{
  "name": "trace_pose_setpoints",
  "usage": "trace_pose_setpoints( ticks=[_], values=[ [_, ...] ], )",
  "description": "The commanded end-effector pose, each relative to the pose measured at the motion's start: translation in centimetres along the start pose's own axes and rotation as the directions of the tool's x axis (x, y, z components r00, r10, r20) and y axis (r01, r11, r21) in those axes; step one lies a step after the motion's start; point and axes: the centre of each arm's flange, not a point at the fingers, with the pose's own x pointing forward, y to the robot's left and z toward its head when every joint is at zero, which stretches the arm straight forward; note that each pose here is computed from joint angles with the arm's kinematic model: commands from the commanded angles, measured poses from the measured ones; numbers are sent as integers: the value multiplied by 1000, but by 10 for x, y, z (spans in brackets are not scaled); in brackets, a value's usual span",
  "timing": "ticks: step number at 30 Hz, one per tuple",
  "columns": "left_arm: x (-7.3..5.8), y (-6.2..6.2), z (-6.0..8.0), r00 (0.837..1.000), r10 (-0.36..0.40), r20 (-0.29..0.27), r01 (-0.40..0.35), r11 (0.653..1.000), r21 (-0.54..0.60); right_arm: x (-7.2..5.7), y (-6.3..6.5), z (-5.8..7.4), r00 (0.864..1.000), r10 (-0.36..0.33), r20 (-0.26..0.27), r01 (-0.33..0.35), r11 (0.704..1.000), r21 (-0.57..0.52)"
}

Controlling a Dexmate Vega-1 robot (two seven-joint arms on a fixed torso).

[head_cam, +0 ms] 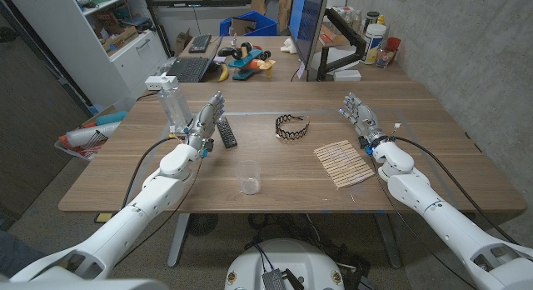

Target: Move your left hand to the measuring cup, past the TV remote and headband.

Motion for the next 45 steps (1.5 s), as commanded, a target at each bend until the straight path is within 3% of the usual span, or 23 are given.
trace_pose_setpoints(
  ticks=[1,13,33,45],
  values=[
    [-9,1,10,1000,3,29,-5,999,54,2,4,2,1000,8,5,-8,1000,-7],
    [-14,2,14,998,3,59,-7,997,71,3,6,7,1000,6,17,-6,1000,-11],
    [-37,-9,18,994,-32,108,21,994,108,6,10,13,999,11,32,-11,1000,-9],
    [-50,-14,14,996,-43,81,27,982,189,6,11,10,1000,10,27,-10,1000,-7]
  ],
)
